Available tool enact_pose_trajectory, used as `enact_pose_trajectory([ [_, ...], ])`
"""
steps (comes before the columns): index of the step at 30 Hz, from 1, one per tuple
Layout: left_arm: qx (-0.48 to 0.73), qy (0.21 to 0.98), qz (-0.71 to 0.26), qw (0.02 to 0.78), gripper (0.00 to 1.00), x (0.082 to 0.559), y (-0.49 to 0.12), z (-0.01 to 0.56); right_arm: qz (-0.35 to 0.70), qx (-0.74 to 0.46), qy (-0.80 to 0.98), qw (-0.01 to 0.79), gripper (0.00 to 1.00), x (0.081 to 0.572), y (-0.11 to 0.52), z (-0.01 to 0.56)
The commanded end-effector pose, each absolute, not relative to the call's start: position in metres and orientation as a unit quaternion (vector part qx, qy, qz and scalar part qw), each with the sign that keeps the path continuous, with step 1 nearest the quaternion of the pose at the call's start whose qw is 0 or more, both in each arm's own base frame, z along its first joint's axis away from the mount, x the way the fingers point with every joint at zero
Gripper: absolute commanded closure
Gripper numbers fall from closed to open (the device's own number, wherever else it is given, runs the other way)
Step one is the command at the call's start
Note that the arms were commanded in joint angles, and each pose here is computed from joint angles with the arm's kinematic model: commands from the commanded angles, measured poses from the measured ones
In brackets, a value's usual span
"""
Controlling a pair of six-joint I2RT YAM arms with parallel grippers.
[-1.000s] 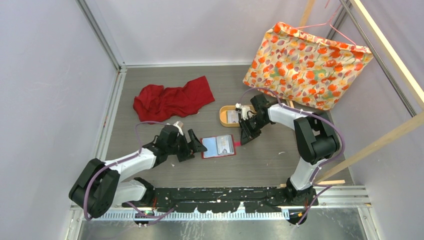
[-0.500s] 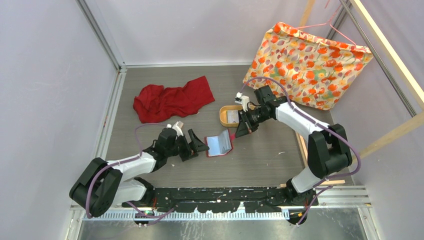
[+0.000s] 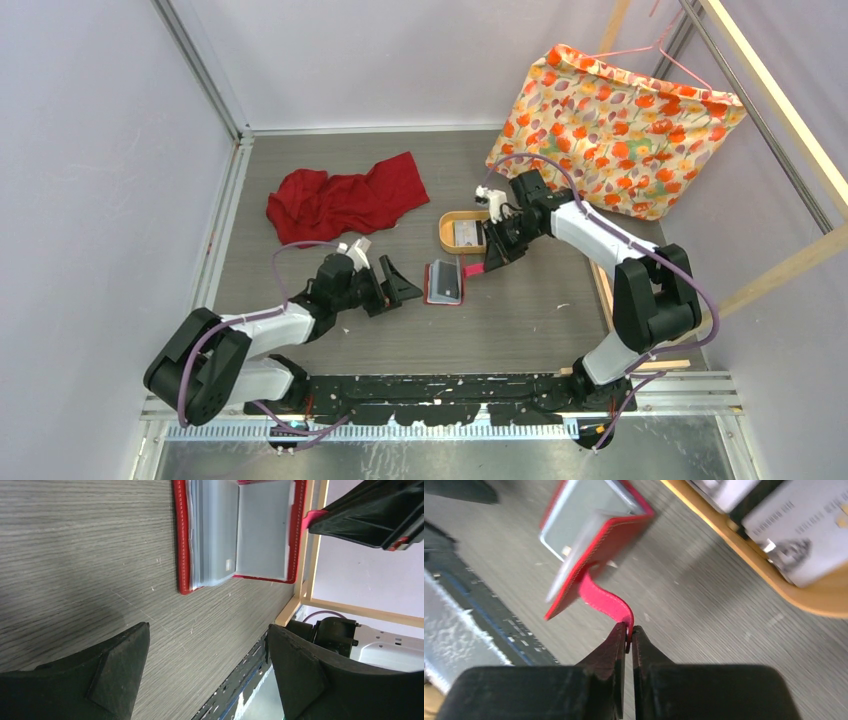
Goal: Put the credit cards into the card holder
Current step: Close the card holder at the center of the board.
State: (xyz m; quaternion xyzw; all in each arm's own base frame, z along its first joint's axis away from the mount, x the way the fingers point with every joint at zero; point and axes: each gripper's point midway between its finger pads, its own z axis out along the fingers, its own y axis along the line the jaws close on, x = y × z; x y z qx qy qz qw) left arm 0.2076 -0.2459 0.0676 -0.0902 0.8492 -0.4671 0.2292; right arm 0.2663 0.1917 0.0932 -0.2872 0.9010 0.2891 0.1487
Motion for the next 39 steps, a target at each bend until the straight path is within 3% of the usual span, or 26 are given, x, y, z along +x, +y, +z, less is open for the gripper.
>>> enact_pose_trajectory([
  [1,-0.068,0.841,-0.475,0.251,0.12,0.223,-0.256,0.085,0.180,-0.278,0.928,0.170,0.89,0.282,0.150,0.077],
  [10,-0.068,0.842,-0.473,0.252,0.13,0.237,-0.264,0.092,0.120,-0.256,0.952,0.119,0.75,0.279,0.108,0.045],
  [12,-0.071,0.844,-0.471,0.248,0.13,0.239,-0.265,0.093,0.120,-0.250,0.953,0.119,0.66,0.282,0.102,0.047],
  [16,-0.079,0.850,-0.460,0.243,0.14,0.240,-0.266,0.091,0.127,-0.264,0.935,0.199,0.49,0.297,0.105,0.088],
  [20,-0.085,0.855,-0.450,0.243,0.14,0.239,-0.266,0.085,0.223,-0.302,0.885,0.275,0.41,0.293,0.142,0.142],
  [24,-0.090,0.857,-0.446,0.244,0.14,0.240,-0.267,0.082,0.378,-0.308,0.839,0.241,0.41,0.265,0.206,0.157],
  [28,-0.092,0.859,-0.442,0.240,0.15,0.238,-0.271,0.076,0.358,-0.309,0.863,0.180,0.45,0.262,0.226,0.107],
  [30,-0.094,0.861,-0.439,0.239,0.15,0.237,-0.273,0.073,0.335,-0.288,0.884,0.153,0.61,0.267,0.222,0.085],
  [34,-0.105,0.860,-0.438,0.238,0.15,0.236,-0.274,0.068,0.244,-0.256,0.927,0.128,0.82,0.281,0.198,0.045],
  [39,-0.119,0.862,-0.435,0.231,0.14,0.239,-0.278,0.060,0.142,-0.253,0.953,0.087,0.90,0.283,0.163,0.010],
])
